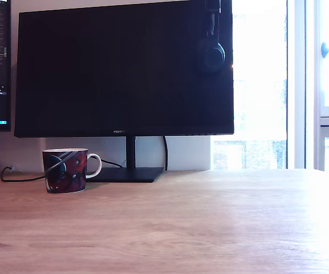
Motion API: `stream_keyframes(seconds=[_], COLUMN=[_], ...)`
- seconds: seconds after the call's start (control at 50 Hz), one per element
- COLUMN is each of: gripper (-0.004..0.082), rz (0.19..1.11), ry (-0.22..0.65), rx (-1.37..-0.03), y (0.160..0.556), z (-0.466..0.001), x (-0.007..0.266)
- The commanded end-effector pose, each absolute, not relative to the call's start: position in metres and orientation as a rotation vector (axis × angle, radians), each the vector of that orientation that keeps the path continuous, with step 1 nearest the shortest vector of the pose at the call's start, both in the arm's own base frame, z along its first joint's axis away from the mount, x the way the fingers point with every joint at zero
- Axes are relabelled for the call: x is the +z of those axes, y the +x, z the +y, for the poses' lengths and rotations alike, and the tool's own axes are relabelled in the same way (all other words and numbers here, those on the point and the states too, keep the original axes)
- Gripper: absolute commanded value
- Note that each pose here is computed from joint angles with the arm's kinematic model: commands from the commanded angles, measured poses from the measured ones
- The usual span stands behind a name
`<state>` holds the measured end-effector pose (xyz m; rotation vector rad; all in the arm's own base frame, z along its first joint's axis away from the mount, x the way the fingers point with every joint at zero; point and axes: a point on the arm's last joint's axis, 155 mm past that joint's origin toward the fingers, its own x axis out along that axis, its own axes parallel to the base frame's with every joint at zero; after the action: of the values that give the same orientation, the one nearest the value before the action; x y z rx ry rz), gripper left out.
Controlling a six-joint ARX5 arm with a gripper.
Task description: Pick up the coffee capsules from the table one by one and drop them inside the nearest coffee cup
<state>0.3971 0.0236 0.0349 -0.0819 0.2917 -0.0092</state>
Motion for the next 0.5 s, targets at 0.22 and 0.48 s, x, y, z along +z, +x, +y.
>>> stream_keyframes(seconds=[0.22, 0.48], gripper=[0.0705, 0.0681], rz=[0.260, 0.287], ry=[-0.060, -0.063], rx=[-0.028, -0.029], y=[0.428, 0.442], z=[0.023, 0.024], x=[0.037, 0.031])
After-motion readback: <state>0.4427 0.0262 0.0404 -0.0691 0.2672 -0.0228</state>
